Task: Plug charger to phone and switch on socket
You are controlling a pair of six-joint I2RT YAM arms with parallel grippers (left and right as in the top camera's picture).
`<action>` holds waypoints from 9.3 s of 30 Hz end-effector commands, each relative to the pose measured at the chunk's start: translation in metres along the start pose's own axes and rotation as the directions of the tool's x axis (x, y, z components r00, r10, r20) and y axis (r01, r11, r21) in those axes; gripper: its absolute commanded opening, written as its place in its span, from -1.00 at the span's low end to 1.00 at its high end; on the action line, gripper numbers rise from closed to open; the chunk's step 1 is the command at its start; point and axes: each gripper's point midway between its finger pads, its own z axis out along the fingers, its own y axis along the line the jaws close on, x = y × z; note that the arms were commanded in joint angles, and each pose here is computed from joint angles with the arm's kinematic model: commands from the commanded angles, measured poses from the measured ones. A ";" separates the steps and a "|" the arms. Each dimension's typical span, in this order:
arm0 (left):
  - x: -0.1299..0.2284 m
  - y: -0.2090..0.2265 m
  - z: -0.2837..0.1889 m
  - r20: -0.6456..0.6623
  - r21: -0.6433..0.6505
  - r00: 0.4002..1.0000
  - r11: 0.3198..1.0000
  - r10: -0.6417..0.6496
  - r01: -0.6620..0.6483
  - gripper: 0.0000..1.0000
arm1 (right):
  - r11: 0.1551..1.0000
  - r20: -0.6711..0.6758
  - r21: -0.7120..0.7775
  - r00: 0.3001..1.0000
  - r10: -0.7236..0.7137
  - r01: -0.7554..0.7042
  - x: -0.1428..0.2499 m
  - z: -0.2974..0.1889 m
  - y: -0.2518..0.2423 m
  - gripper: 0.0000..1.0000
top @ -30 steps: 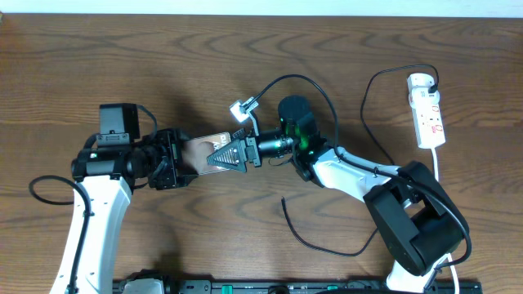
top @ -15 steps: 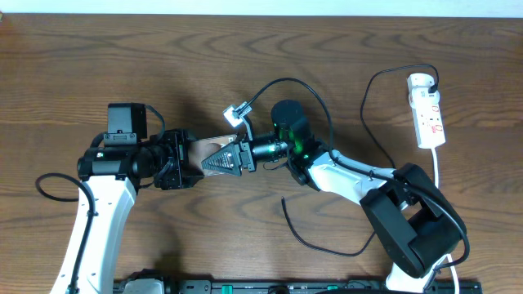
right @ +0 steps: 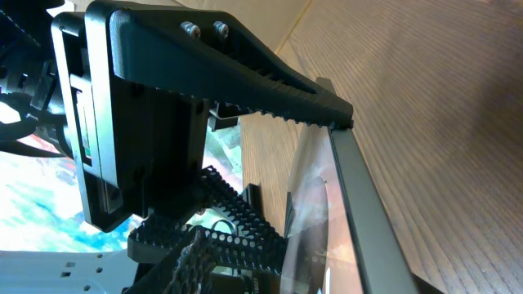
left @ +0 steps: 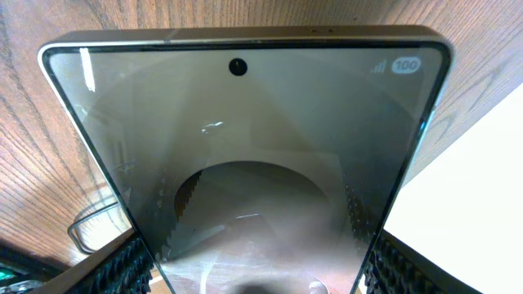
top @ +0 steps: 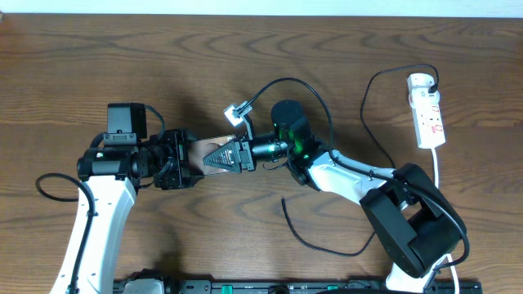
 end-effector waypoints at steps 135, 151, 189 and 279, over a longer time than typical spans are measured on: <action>0.048 -0.135 -0.044 0.305 0.447 0.672 0.522 0.675 -0.727 0.79 | 0.787 0.405 -0.367 0.676 0.615 -0.496 -0.126 -0.059 0.031 -0.98; 0.062 -0.153 -0.059 0.345 0.521 0.646 0.434 0.681 -0.735 0.30 | 0.714 0.436 -0.473 0.567 0.699 -0.517 -0.133 -0.045 0.044 -0.97; 0.063 -0.151 -0.051 0.329 0.510 0.618 0.416 0.714 -0.753 -0.86 | 0.713 0.429 -0.482 0.572 0.699 -0.510 -0.134 -0.045 0.047 -0.91; 0.009 -0.124 -0.107 0.276 0.593 0.477 0.243 0.834 -0.768 -0.85 | 0.053 0.147 0.979 0.870 0.470 -0.194 0.181 -0.141 -0.078 0.24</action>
